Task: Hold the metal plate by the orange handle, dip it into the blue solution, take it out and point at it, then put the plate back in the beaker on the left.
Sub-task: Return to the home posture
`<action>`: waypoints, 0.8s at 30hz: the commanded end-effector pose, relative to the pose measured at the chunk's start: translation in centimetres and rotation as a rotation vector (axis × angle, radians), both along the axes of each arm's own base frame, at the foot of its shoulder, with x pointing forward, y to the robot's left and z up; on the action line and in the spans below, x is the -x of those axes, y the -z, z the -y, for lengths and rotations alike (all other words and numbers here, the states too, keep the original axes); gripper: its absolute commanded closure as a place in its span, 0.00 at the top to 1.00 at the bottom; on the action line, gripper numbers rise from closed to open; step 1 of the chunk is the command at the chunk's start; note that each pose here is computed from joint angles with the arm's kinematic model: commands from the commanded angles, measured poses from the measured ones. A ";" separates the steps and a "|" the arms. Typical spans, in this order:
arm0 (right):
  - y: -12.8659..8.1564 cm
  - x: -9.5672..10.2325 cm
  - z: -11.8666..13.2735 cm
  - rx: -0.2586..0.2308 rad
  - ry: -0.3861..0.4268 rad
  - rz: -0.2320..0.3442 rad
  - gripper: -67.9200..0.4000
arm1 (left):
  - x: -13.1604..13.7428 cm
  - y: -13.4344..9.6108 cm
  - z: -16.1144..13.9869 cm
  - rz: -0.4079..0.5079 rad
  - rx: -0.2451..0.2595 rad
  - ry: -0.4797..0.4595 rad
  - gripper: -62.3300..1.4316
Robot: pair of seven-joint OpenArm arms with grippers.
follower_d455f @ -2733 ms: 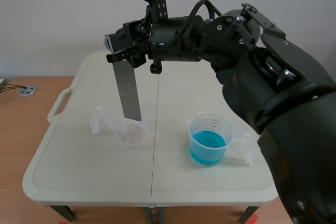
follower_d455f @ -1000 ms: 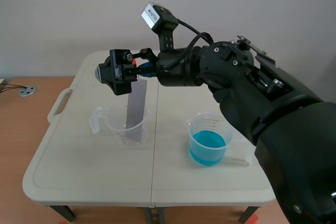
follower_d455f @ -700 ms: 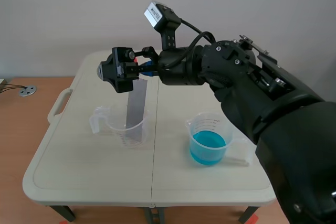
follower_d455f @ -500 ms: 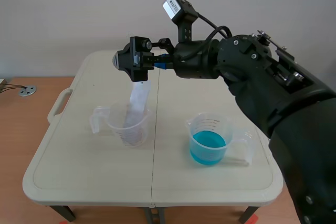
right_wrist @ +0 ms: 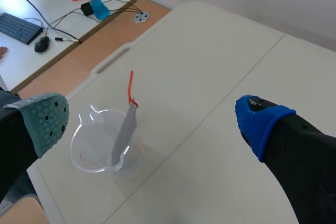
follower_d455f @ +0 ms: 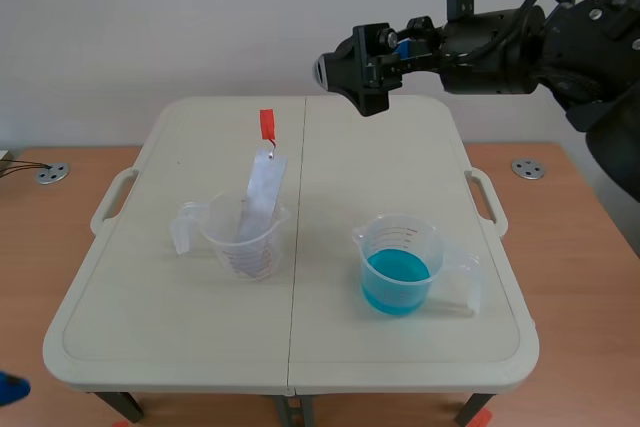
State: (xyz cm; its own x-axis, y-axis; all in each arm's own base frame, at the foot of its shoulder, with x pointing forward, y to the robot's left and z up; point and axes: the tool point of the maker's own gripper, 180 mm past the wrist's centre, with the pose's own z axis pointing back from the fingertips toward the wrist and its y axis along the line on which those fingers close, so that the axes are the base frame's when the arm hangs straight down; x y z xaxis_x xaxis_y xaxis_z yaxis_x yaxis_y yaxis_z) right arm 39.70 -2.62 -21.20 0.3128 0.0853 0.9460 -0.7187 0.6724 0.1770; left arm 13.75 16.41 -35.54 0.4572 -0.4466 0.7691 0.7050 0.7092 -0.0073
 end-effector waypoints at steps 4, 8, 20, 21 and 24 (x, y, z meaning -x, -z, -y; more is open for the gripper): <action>-2.0 -0.3 2.5 0.058 0.015 0.075 0.98 | -4.4 -5.1 3.4 0.195 0.090 0.011 1.00; -1.0 0.9 4.2 0.121 0.017 0.072 0.98 | -7.0 -9.1 5.4 0.340 0.128 -0.013 1.00; 1.5 5.7 8.8 0.117 0.099 0.052 0.98 | -9.6 -15.7 8.3 0.551 0.258 -0.110 1.00; 1.5 6.0 9.1 0.117 0.105 0.052 0.98 | -9.8 -16.0 8.3 0.564 0.266 -0.115 1.00; 1.0 7.2 9.4 0.109 0.095 0.070 0.98 | -10.0 -17.0 8.4 0.611 0.287 -0.110 1.00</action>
State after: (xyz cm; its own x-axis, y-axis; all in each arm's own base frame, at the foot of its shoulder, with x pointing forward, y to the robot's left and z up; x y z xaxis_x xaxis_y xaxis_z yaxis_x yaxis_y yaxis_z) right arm 32.11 -12.48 -24.22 0.3196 0.1742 0.9314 -0.6403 0.7642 0.0768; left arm 23.72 8.13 -19.23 -0.0357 -0.1753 0.9839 0.5632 0.8097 0.1647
